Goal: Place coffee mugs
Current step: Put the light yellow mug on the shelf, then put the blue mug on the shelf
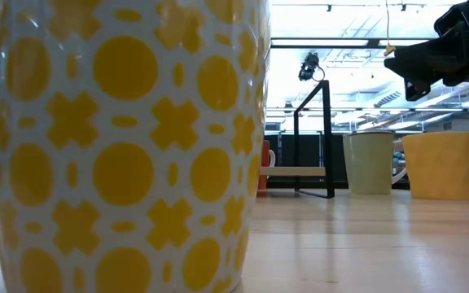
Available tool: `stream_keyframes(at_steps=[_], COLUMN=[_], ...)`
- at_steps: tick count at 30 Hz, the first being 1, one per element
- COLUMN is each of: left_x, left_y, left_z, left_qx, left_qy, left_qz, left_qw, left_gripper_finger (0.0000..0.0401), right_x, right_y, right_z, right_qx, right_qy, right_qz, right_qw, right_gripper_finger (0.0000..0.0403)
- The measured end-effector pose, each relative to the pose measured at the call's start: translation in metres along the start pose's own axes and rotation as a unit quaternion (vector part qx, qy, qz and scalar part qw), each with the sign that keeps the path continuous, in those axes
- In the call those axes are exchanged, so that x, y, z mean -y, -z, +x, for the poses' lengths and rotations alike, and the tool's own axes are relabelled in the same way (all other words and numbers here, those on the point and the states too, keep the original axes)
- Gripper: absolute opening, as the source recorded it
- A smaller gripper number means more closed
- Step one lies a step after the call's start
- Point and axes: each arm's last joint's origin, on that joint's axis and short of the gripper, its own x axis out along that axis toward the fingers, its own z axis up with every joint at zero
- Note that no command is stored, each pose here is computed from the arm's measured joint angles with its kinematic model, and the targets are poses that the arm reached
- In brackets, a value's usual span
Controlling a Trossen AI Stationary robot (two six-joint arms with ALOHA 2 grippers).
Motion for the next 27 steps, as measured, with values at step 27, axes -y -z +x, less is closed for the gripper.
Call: stream_keyframes(at_steps=[27], left_x=[0.007], left_y=[-0.012], left_z=[0.001], left_qx=[0.011], left_qy=[-0.016], left_qz=[0.021], left_qw=[1.0], left_gripper_finger=[0.0154], right_x=[0.0], right_y=[0.0], right_z=[0.0], right_qx=[0.0], right_qy=[0.0], right_qz=[0.0], right_qw=[1.0], right_gripper_finger=[0.0125])
